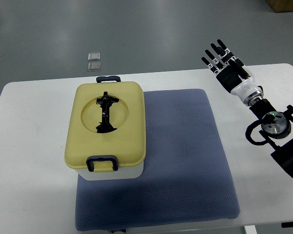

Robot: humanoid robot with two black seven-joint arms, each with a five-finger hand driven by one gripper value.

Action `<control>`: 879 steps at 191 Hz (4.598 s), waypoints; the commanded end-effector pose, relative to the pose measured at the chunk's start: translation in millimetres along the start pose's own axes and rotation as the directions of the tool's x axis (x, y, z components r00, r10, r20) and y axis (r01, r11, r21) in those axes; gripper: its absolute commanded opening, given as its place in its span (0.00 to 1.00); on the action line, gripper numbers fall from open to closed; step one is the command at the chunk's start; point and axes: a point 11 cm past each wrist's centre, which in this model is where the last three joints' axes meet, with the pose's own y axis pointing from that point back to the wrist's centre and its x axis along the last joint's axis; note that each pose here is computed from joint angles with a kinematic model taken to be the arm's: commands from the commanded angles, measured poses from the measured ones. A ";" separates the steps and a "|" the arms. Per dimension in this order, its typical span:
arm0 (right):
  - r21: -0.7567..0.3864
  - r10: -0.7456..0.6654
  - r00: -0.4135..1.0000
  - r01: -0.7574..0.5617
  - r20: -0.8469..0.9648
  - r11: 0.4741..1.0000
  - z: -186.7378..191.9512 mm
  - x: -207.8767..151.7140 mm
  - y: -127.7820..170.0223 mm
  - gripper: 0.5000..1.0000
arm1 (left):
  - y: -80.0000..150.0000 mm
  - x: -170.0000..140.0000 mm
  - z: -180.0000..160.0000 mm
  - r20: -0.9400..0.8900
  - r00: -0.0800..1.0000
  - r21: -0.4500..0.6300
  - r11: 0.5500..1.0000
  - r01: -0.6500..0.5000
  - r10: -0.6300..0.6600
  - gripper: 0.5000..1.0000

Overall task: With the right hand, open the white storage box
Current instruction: 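Swing the right hand over the table toward the yellow lid, then lower the right hand onto the black handle on the yellow lid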

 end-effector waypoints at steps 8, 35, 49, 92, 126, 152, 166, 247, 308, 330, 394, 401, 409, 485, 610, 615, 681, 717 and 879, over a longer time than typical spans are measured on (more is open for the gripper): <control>-0.001 -0.003 1.000 0.003 0.001 1.000 0.0 -0.7 -0.3 0.85 | 0.0 -1.1 0.1 0.002 1.000 0.000 1.000 0.003 -0.003 1.00; -0.005 -0.002 1.000 0.002 -0.004 1.000 1.0 -0.2 0.3 0.85 | -0.1 -1.6 0.1 0.004 1.000 0.000 1.000 0.004 -0.004 1.00; -0.005 -0.004 1.000 0.004 -0.007 1.000 0.8 -0.8 -0.2 0.85 | -0.1 -2.7 0.1 0.004 1.000 0.000 1.000 0.007 -0.007 1.00; -0.002 -0.031 0.999 0.031 -0.026 1.000 -7.7 -7.3 -4.5 0.85 | 0.2 -5.4 3.8 0.007 1.000 -0.006 1.000 0.015 -0.015 1.00; -0.104 -0.126 0.968 0.106 -0.216 0.989 -13.7 -35.7 -24.2 0.85 | 0.3 -5.9 5.6 0.010 1.000 -0.009 1.000 0.016 -0.016 1.00; -0.270 -0.269 0.788 0.136 -0.554 0.953 -29.4 -62.3 -40.2 0.85 | 0.4 -7.3 6.5 0.011 1.000 -0.010 1.000 0.025 -0.025 1.00; -0.369 -0.390 0.642 0.175 -0.660 0.913 -41.3 -83.7 -46.8 0.85 | 0.4 -6.9 6.5 0.010 1.000 -0.010 1.000 0.025 -0.025 1.00; -0.624 -0.582 -0.256 0.135 -0.772 0.769 -61.4 -240.3 -76.5 0.85 | 0.7 -8.8 9.2 0.013 0.999 -0.015 0.999 0.036 -0.036 1.00; -0.728 -0.619 -0.521 0.006 -0.587 0.686 -26.3 -274.2 -67.4 0.85 | 0.7 -17.0 9.4 0.013 0.998 -0.015 0.998 0.061 -0.061 1.00; -0.742 -0.624 -0.547 -0.007 -0.558 0.670 -15.1 -282.0 -66.4 0.85 | 0.6 -17.5 9.1 0.016 0.998 -0.014 0.998 0.062 -0.062 1.00; -0.798 -0.630 -0.584 0.051 -0.512 0.601 14.0 -304.8 -51.0 0.85 | 0.7 -17.0 9.2 0.014 0.998 -0.015 0.998 0.061 -0.060 1.00; -0.807 -0.632 -0.587 0.064 -0.506 0.587 20.0 -309.2 -48.7 0.85 | 0.7 -17.0 10.0 0.016 0.998 -0.016 0.998 0.060 -0.060 1.00; -0.819 -0.635 -0.592 0.076 -0.496 0.568 29.3 -314.6 -46.1 0.86 | 0.7 -17.0 9.2 0.014 0.998 -0.015 0.998 0.061 -0.060 1.00; -0.879 -0.681 -0.595 0.095 -0.426 0.467 89.6 -312.4 -30.6 0.86 | 0.7 -18.1 9.4 0.013 0.998 -0.015 0.998 0.064 -0.064 1.00; -0.894 -0.679 -0.631 0.052 -0.375 0.446 119.1 -295.5 -24.1 0.85 | 0.7 -14.9 9.2 0.014 0.998 -0.015 0.998 0.054 -0.054 1.00; -0.896 -0.680 -0.631 0.054 -0.373 0.442 121.1 -296.1 -23.5 0.85 | 0.7 -14.9 9.2 0.014 0.998 -0.015 0.998 0.054 -0.054 1.00; -0.903 -0.674 -0.656 0.027 -0.339 0.429 141.0 -288.3 -20.1 0.85 | 0.7 -16.5 9.2 0.014 0.998 -0.015 0.998 0.059 -0.059 1.00; -0.901 -0.676 -0.656 0.017 -0.337 0.434 141.5 -284.8 -21.8 0.85 | 0.6 -17.0 9.1 0.016 0.998 -0.014 0.998 0.060 -0.060 1.00; -0.818 -0.599 -0.623 0.118 -0.502 0.563 137.5 -288.6 -39.9 0.84 | 0.6 -18.0 9.1 0.016 0.998 -0.014 0.998 0.063 -0.063 1.00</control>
